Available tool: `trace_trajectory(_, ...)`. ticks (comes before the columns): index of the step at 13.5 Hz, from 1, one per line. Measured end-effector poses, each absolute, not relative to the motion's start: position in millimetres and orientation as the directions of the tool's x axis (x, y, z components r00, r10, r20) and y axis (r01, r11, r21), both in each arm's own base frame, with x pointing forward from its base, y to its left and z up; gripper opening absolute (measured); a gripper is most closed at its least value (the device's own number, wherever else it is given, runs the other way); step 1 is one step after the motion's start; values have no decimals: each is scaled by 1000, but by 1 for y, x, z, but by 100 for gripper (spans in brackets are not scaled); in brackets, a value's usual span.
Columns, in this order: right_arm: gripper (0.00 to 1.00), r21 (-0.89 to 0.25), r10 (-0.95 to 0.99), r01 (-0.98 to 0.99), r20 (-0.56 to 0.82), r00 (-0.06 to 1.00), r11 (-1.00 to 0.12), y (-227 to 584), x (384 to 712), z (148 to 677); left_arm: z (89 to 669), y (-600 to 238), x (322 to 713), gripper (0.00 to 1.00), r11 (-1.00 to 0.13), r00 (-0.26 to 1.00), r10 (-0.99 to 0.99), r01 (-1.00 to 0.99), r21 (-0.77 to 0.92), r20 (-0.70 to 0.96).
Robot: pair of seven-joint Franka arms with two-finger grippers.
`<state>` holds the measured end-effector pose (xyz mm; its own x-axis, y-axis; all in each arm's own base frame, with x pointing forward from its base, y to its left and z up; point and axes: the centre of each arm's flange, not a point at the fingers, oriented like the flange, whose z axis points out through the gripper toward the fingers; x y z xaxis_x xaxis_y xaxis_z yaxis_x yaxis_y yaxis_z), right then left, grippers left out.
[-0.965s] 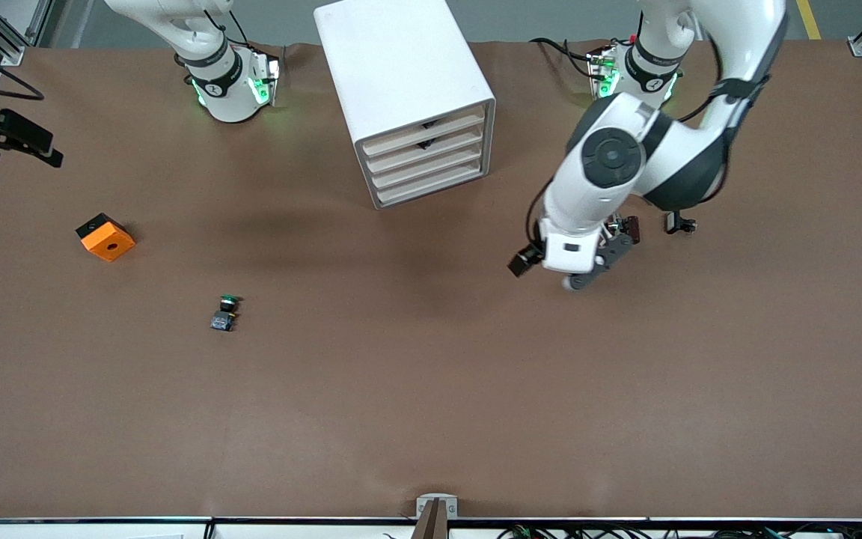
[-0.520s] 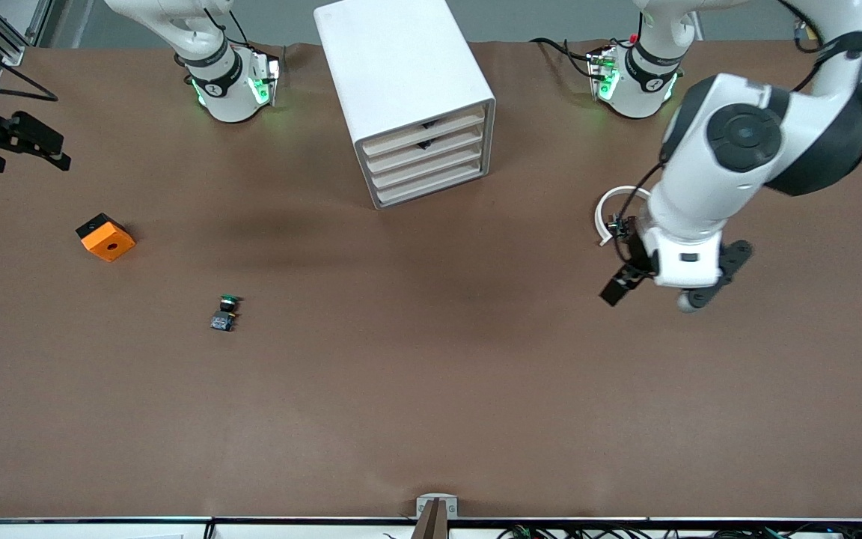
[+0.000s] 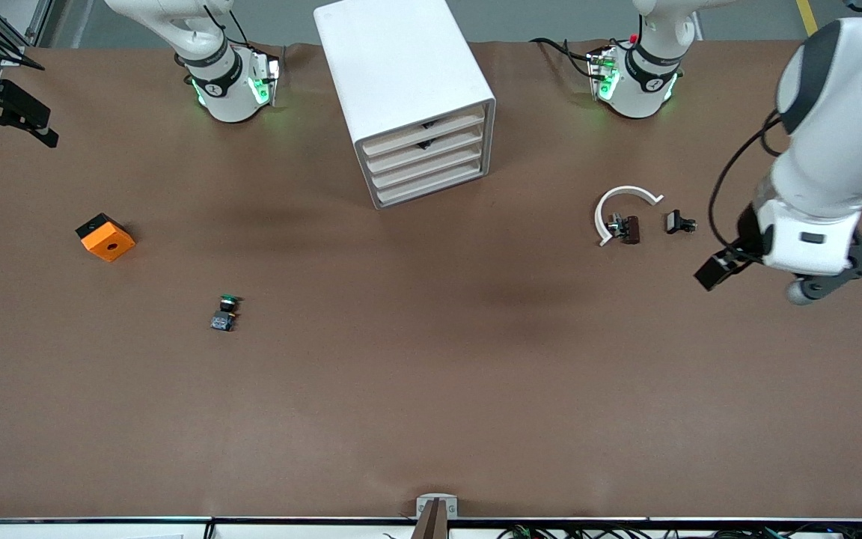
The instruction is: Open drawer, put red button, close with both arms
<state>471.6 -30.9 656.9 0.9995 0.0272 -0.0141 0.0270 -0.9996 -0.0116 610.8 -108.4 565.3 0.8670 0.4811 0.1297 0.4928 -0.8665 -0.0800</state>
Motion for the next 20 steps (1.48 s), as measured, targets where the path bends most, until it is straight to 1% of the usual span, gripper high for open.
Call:
trace_trajectory(3, 100, -21, 28, 27, -50, 998, -999, -30, 468, 653, 584, -81, 605, 100, -891, 899, 425, 436, -124, 104)
trace_trajectory(5, 100, -38, 29, 27, -69, 997, -999, -29, 466, 651, 599, -66, 596, 100, -907, 914, 396, 404, -119, 85)
trace_trajectory(10, 100, -51, 31, 28, -76, 997, -998, -27, 465, 650, 651, -8, 547, 100, -964, 968, 251, 250, -96, 3)
trace_trajectory(12, 100, -49, 33, 29, -76, 997, -998, -26, 465, 650, 658, -6, 527, 100, -972, 975, 223, 221, -75, -21)
trace_trajectory(16, 100, -34, 32, 29, -74, 997, -999, -27, 465, 650, 646, -33, 496, 100, -984, 985, 166, 162, -77, -42)
trace_trajectory(20, 100, -32, 32, 29, -67, 997, -999, -28, 466, 651, 643, -51, 480, 100, -993, 995, 97, 95, -67, -34)
